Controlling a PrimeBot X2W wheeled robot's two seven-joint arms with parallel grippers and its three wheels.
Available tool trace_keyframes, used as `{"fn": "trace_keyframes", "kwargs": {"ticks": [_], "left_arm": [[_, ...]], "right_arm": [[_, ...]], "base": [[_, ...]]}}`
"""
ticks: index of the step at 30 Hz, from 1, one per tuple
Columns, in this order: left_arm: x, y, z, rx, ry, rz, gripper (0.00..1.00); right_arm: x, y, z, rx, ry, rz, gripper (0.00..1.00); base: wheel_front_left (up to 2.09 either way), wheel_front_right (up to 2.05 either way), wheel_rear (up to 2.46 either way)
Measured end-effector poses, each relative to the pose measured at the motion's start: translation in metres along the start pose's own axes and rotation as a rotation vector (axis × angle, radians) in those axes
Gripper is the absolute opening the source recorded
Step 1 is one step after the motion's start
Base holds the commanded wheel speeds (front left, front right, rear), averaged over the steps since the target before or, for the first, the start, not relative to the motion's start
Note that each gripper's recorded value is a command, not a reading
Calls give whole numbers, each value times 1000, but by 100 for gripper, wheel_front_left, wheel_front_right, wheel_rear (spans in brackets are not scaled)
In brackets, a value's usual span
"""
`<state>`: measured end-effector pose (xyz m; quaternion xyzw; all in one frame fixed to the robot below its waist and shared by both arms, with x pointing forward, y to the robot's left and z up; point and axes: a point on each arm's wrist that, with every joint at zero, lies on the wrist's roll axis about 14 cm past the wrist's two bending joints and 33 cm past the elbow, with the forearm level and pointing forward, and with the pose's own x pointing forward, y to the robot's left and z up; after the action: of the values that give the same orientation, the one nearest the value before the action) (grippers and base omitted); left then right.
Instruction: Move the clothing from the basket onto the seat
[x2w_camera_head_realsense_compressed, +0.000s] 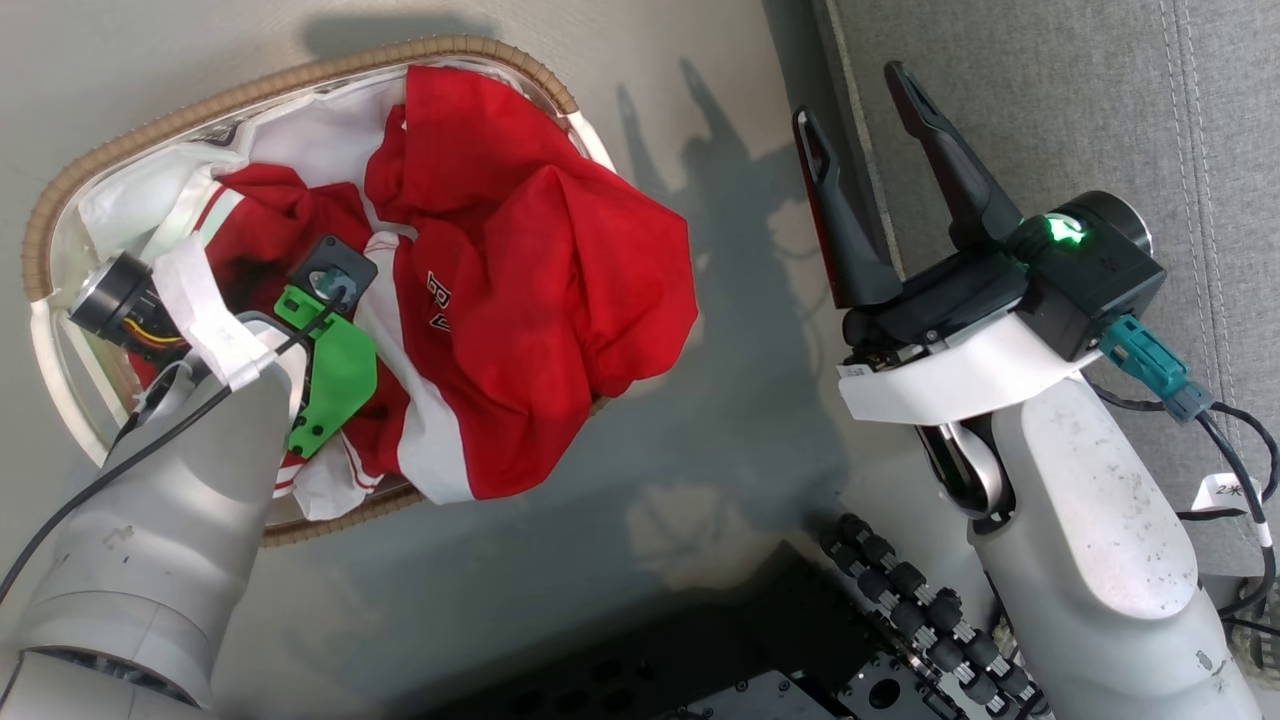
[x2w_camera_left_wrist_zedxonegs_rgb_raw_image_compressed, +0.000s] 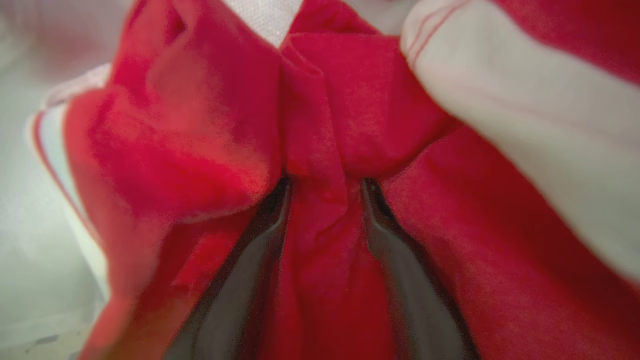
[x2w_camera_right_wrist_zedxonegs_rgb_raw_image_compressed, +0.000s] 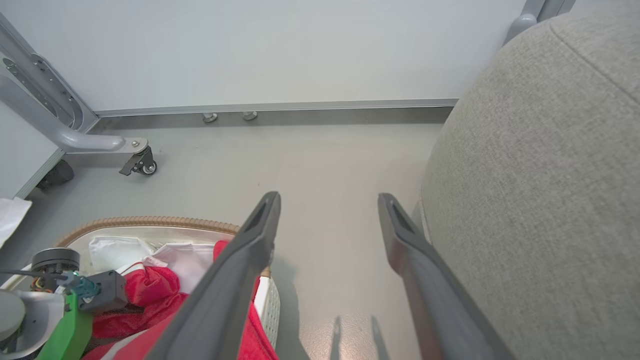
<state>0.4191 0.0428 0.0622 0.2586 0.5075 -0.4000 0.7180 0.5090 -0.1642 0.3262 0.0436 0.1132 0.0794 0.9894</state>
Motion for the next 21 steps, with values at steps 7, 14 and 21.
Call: {"fn": "trace_keyframes", "kwargs": {"ticks": [7,14,21], "left_arm": [[-6,2,8,-26,-36,8,0],[-28,7,22,-89,-122,39,0],[-61,10,44,-175,-265,64,0]], "right_arm": [[3,-2,12,-8,-31,-3,100],[1,-2,34,-25,-72,-6,100],[-5,0,62,-39,-122,-8,100]], "base": [[0,0,0],[0,0,0],[0,0,0]]}}
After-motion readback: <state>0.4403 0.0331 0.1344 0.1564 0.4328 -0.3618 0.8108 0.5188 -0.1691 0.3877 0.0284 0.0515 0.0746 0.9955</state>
